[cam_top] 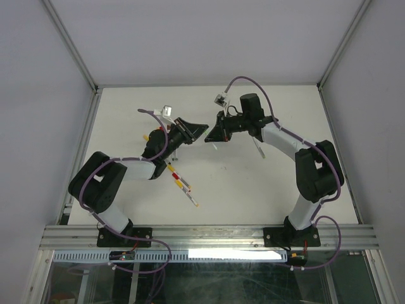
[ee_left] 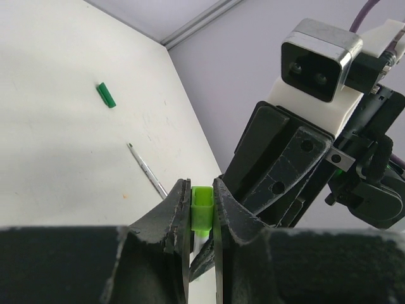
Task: Open the pen caps
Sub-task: Open the pen cap from the pen, then place the pen at the center of the board.
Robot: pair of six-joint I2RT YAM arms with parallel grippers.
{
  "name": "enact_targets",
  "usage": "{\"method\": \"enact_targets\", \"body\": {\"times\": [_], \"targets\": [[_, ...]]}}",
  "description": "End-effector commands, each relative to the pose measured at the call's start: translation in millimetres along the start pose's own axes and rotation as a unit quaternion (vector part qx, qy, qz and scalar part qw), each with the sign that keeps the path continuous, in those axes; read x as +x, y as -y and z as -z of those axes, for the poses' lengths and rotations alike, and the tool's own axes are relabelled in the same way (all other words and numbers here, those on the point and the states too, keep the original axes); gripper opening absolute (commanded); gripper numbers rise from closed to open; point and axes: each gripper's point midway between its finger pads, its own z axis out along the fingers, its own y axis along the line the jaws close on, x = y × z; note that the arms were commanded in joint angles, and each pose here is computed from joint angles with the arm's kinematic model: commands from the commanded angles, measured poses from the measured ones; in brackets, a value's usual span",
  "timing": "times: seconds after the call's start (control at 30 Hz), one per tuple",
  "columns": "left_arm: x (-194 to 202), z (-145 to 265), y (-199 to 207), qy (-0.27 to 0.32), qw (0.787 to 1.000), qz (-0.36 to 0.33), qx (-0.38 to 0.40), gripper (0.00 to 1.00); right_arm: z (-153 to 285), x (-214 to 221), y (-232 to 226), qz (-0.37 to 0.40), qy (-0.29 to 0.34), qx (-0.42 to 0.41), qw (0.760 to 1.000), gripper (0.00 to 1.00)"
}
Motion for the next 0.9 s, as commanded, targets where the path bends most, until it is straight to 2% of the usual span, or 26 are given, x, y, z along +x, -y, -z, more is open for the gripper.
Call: {"method": "enact_targets", "body": {"times": [0.0,0.2,0.43,0.5,0.57,0.7,0.87], "targets": [[-209,30,29,0.377,0.926,-0.025,-0.012,0.0,4,67,-33,-0.131,-0.092,-0.06,0.985,0.0],[-229,34,39,0.409,0.91,-0.07,-0.026,0.0,3,68,-36,-0.124,-0.099,-0.063,0.985,0.0],[-235,39,50,0.411,0.904,-0.114,-0.029,0.0,1,69,-38,-0.116,-0.108,-0.059,0.986,0.0],[-228,35,50,0.387,0.914,-0.118,-0.03,0.0,3,68,-22,-0.106,-0.111,-0.007,0.988,0.0],[-215,29,48,0.349,0.929,-0.12,-0.03,0.0,13,68,11,-0.085,-0.112,0.102,0.985,0.0],[-175,21,31,0.264,0.958,-0.105,-0.035,0.0,49,68,66,-0.053,-0.12,0.27,0.954,0.0],[-121,13,8,0.177,0.979,-0.084,-0.062,0.0,96,76,109,-0.041,-0.165,0.377,0.91,0.0]]}}
